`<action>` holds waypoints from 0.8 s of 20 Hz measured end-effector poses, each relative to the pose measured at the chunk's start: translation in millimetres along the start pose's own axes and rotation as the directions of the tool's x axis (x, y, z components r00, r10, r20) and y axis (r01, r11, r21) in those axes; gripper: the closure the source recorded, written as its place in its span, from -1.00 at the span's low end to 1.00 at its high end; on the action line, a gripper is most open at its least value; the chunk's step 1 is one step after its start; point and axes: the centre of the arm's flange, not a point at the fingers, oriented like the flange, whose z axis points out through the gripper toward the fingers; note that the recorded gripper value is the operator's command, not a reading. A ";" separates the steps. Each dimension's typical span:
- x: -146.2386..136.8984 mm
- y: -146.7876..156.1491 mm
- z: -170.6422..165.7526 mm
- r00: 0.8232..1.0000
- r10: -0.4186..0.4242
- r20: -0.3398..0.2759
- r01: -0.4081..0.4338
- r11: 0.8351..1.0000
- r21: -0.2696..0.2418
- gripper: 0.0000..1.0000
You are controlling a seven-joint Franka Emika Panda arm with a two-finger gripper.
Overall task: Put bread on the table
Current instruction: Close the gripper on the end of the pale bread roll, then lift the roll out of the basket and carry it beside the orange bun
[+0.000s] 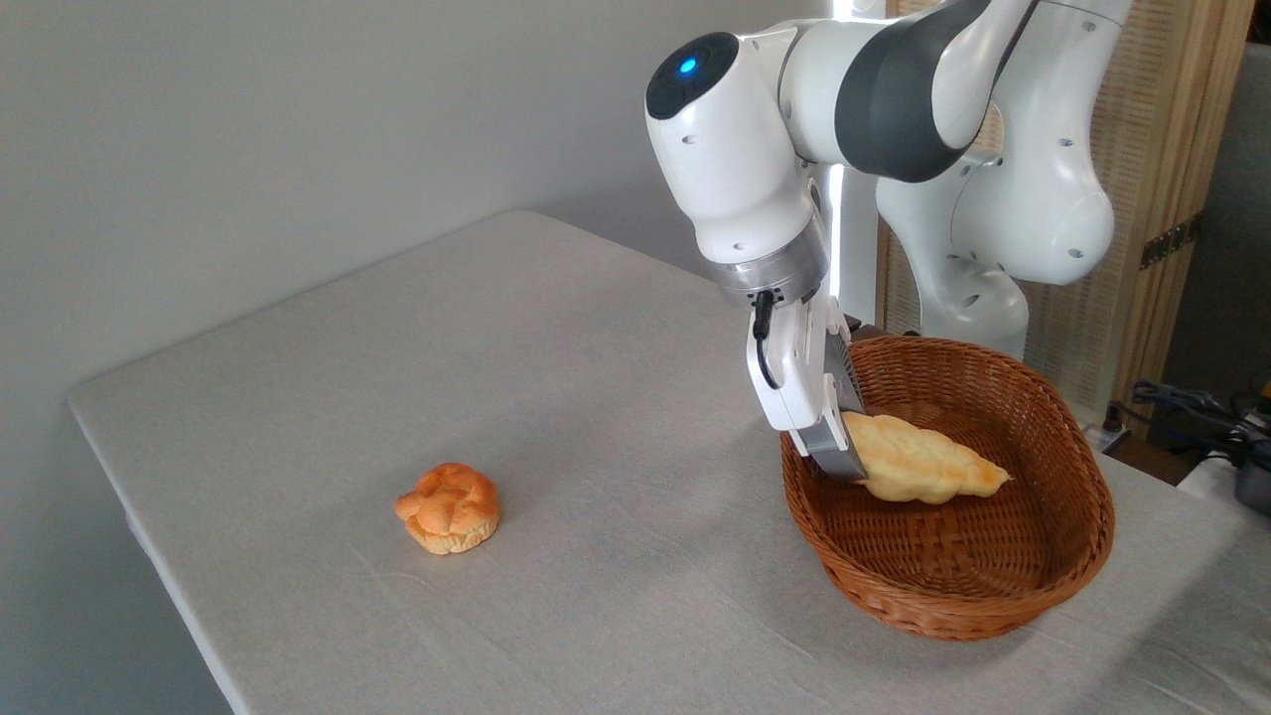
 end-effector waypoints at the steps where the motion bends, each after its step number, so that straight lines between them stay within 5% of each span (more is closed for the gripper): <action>1: 0.1 0.4 0.3 1.000 0.000 0.000 0.000 1.000 -0.003 0.61; 10: 0.3 1.2 0.6 1.000 0.001 -0.001 -0.001 1.000 -0.010 0.60; 16: -6.0 16.1 -34.8 1.000 -0.006 -0.004 0.006 0.997 -0.082 0.55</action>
